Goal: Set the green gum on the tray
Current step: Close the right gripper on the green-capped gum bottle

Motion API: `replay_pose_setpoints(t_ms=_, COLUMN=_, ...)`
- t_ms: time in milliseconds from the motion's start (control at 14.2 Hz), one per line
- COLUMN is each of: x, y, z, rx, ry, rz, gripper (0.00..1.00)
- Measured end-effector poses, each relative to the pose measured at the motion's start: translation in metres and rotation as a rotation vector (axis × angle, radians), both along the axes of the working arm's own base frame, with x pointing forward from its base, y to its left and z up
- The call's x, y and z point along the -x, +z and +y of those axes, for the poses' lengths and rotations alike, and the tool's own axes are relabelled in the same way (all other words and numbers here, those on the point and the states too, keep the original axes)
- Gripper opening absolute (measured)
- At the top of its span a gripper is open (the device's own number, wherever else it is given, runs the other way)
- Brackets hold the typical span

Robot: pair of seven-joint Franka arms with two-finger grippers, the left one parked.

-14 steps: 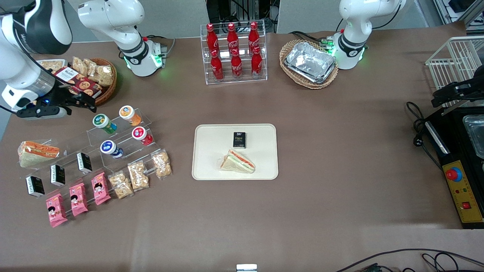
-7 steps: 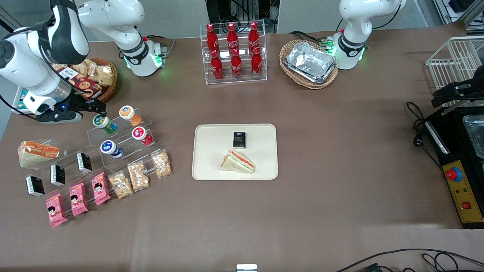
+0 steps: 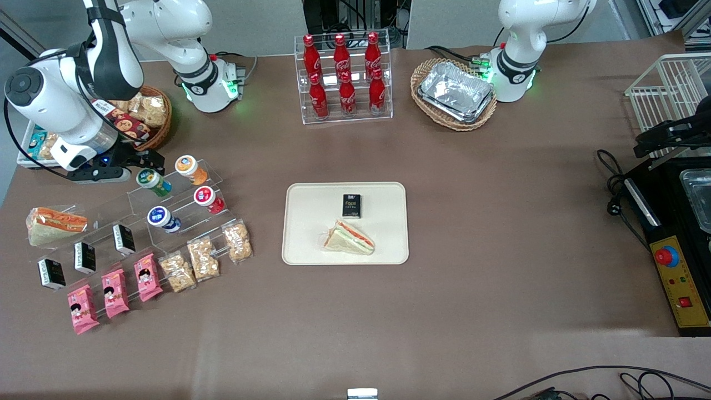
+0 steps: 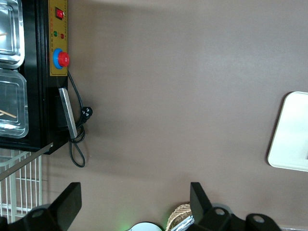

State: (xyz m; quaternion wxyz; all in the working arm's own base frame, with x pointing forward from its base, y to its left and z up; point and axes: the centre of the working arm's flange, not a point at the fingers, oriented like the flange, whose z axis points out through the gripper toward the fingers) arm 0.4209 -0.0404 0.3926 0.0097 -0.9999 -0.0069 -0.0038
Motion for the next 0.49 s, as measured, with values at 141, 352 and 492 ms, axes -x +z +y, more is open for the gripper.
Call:
replay_pose_setpoints(t_ms=141, x=0.0, y=-0.005, z=0.0, rx=0.001, ry=-0.002, rz=-0.001, gripper=0.96)
replay_pose_setpoints(t_ms=352, x=-0.002, y=-0.012, z=0.0, rx=0.004, ry=-0.003, rz=-0.003, gripper=0.85)
replay_pose_setpoints(t_ms=492, x=-0.005, y=-0.017, z=0.0, rx=0.007, ry=-0.003, rz=-0.007, gripper=0.86)
